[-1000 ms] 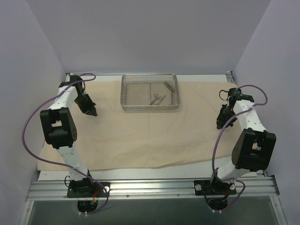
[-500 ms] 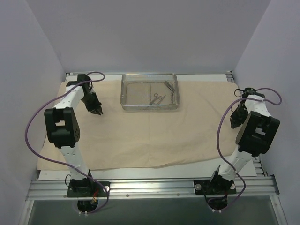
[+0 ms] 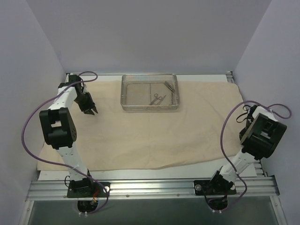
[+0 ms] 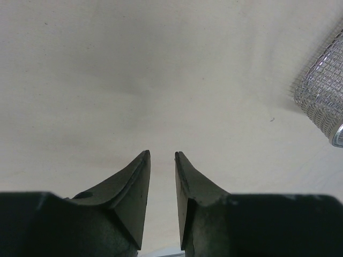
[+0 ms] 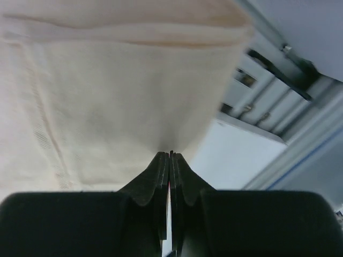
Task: Open and lay out the surgical kit
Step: Smooth out the surgical kit at the center of the board.
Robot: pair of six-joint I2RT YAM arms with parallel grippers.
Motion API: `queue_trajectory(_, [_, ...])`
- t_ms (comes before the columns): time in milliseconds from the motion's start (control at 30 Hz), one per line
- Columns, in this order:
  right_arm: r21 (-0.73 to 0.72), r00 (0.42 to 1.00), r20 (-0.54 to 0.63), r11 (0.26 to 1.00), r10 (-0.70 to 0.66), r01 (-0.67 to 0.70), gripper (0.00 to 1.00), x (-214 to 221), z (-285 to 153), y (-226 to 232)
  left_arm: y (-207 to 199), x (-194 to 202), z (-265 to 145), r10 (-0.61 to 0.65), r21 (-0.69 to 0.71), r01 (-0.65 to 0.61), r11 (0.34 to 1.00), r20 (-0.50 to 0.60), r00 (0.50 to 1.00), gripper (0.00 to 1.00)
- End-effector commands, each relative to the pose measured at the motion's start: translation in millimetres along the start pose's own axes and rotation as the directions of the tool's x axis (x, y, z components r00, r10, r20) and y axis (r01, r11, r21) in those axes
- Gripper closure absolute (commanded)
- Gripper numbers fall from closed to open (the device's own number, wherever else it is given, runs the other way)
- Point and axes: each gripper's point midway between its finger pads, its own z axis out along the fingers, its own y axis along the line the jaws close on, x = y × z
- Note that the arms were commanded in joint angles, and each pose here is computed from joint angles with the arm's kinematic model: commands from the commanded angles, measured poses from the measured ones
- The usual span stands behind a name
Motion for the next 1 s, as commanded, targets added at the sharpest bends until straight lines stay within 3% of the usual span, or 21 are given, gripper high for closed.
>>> queue_trajectory(0, [0.141, 0.985, 0.133, 0.981, 0.114, -0.132, 1.0, -2.5, -43.8, -54.0, -11.7, -19.0, -22.4, 0.024, 0.064, -0.029, 0.998, 0.082, 0.996, 0.65])
queue_trajectory(67, [0.179, 0.979, 0.155, 0.971, 0.135, -0.162, 1.0, -0.6, -59.8, -69.1, -12.8, -21.1, -23.7, 0.018, 0.07, -0.024, 0.997, 0.091, 0.996, 0.65])
queue_trajectory(133, [0.122, 0.976, 0.162, 0.979, 0.142, -0.163, 1.0, -2.6, -79.3, -66.5, -14.0, -21.1, -24.0, 0.021, 0.071, -0.028, 0.997, 0.093, 0.995, 0.65])
queue_trajectory(167, [0.086, 0.978, 0.158, 0.984, 0.139, -0.154, 1.0, -2.5, -83.8, -61.1, -12.3, -22.2, -25.2, 0.021, 0.066, -0.028, 0.997, 0.096, 0.995, 0.64])
queue_trajectory(200, [-0.042, 0.984, 0.126, 0.992, 0.125, -0.121, 1.0, -1.4, -89.4, -39.1, -11.6, -22.3, -25.5, 0.021, 0.061, -0.027, 0.998, 0.096, 0.995, 0.64])
queue_trajectory(233, [-0.126, 0.987, 0.147, 0.991, 0.063, -0.044, 0.86, -8.1, -91.1, -21.5, -10.9, -22.9, -26.7, 0.023, 0.06, -0.029, 0.998, 0.1, 0.995, 0.64])
queue_trajectory(300, [-0.134, 0.99, 0.142, 0.991, 0.01, 0.01, 0.72, -10.3, -85.1, -2.1, -11.4, -23.4, -28.9, 0.024, 0.062, -0.03, 0.998, 0.101, 0.995, 0.64])
queue_trajectory(400, [-0.062, 0.994, 0.109, 0.998, 0.006, 0.0, 0.61, -14.5, -69.1, 12.0, -13.4, -22.7, -31.4, 0.026, 0.066, -0.032, 0.997, 0.093, 0.995, 0.63])
queue_trajectory(500, [-0.077, 0.989, 0.138, 0.996, 0.047, -0.037, 0.39, -26.5, -64.1, 28.7, -15.9, -21.9, -35.2, 0.024, 0.076, -0.032, 0.997, 0.1, 0.995, 0.62])
queue_trajectory(533, [-0.093, 0.985, 0.16, 0.994, 0.069, -0.054, 0.27, -33.0, -62.5, 33.4, -16.6, -21.8, -37.2, 0.021, 0.079, -0.03, 0.996, 0.107, 0.994, 0.62])
queue_trajectory(733, [0.007, 0.986, 0.147, 0.997, 0.081, -0.083, 0.24, -32.5, -40.7, 26.0, -19.6, -12.0, -36.6, 0.014, 0.103, -0.025, 0.994, 0.099, 0.995, 0.6])
queue_trajectory(900, [0.129, 0.987, 0.132, 0.986, 0.087, -0.104, 0.38, -24.6, -20.9, 11.3, -17.5, -4.2, -33.5, 0.009, 0.111, -0.019, 0.994, 0.089, 0.996, 0.58])
queue_trajectory(967, [0.141, 0.988, 0.126, 0.984, 0.087, -0.104, 0.4, -22.5, -14.6, 11.2, -19.3, -4.7, -32.0, 0.002, 0.121, -0.013, 0.993, 0.086, 0.996, 0.58])
